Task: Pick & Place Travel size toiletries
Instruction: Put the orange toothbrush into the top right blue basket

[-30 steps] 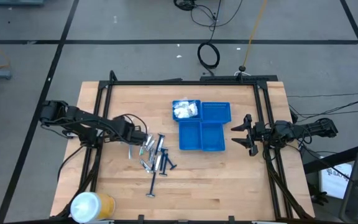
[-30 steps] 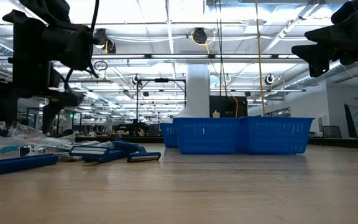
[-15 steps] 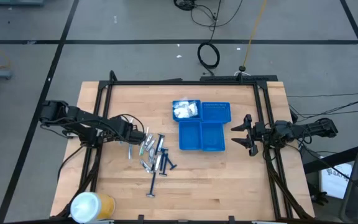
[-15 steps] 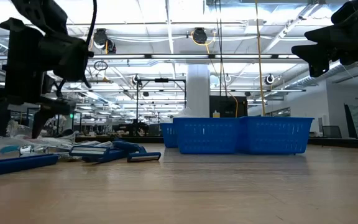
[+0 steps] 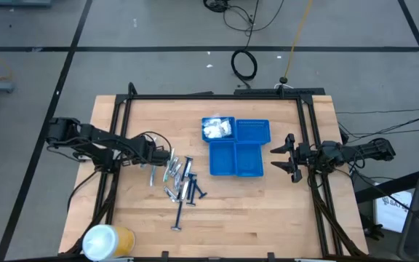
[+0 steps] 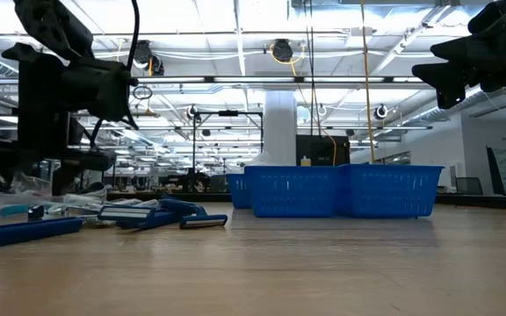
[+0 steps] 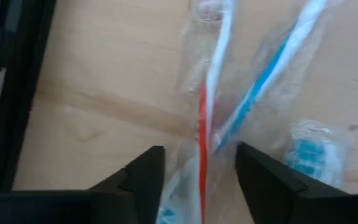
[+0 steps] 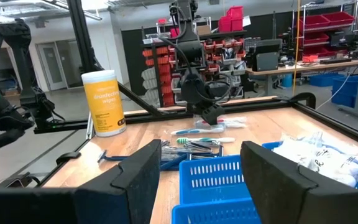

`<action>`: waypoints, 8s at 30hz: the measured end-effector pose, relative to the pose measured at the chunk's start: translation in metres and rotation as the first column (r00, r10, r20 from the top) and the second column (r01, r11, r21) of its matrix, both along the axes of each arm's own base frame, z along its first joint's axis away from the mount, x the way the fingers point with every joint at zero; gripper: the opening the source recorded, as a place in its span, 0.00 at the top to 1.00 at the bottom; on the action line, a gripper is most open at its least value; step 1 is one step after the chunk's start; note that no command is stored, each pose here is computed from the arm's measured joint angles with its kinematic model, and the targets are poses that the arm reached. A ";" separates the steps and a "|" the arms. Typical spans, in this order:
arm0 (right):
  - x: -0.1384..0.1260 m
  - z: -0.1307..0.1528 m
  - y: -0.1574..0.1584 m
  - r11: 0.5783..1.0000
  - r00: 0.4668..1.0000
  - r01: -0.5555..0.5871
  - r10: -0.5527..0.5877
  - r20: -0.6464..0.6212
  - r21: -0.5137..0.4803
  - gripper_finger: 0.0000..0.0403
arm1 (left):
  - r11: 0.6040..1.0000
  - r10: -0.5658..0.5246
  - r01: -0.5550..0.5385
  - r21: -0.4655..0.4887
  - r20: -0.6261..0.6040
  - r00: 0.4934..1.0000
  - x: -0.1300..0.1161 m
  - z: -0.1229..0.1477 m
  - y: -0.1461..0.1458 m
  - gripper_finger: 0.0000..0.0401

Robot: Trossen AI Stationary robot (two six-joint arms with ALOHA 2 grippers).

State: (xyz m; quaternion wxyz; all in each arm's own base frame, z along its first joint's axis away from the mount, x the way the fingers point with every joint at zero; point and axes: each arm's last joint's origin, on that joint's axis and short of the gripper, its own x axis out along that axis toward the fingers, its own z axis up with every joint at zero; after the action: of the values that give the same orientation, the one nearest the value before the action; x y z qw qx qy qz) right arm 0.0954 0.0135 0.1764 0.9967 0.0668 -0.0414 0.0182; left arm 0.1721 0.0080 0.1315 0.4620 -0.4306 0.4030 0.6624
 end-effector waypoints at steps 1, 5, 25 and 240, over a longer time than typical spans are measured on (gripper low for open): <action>0.000 0.000 0.000 1.000 1.000 0.000 0.000 0.000 0.000 0.48 | 1.000 -0.001 0.001 -0.006 -0.002 1.000 0.000 0.000 0.000 0.60; 0.000 0.000 0.000 1.000 1.000 -0.001 0.001 0.000 0.000 0.48 | 0.999 -0.031 0.031 -0.032 0.008 0.999 0.004 0.004 -0.001 0.72; 0.000 0.000 0.000 1.000 1.000 0.000 0.000 0.000 0.000 0.48 | 0.987 -0.109 0.116 -0.112 0.060 0.992 0.016 0.011 -0.003 0.83; 0.101 0.033 -0.031 0.950 0.947 0.306 -0.298 0.119 -0.056 0.36 | -0.188 -0.971 0.564 0.804 -0.067 -0.230 0.223 0.146 0.080 1.00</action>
State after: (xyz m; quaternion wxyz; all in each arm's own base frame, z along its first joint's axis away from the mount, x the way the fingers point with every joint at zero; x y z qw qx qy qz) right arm 0.1959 -0.0174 0.2094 0.9858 0.0217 -0.1049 -0.1293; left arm 0.3953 0.0877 0.2773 0.9854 -0.0297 0.1672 0.0089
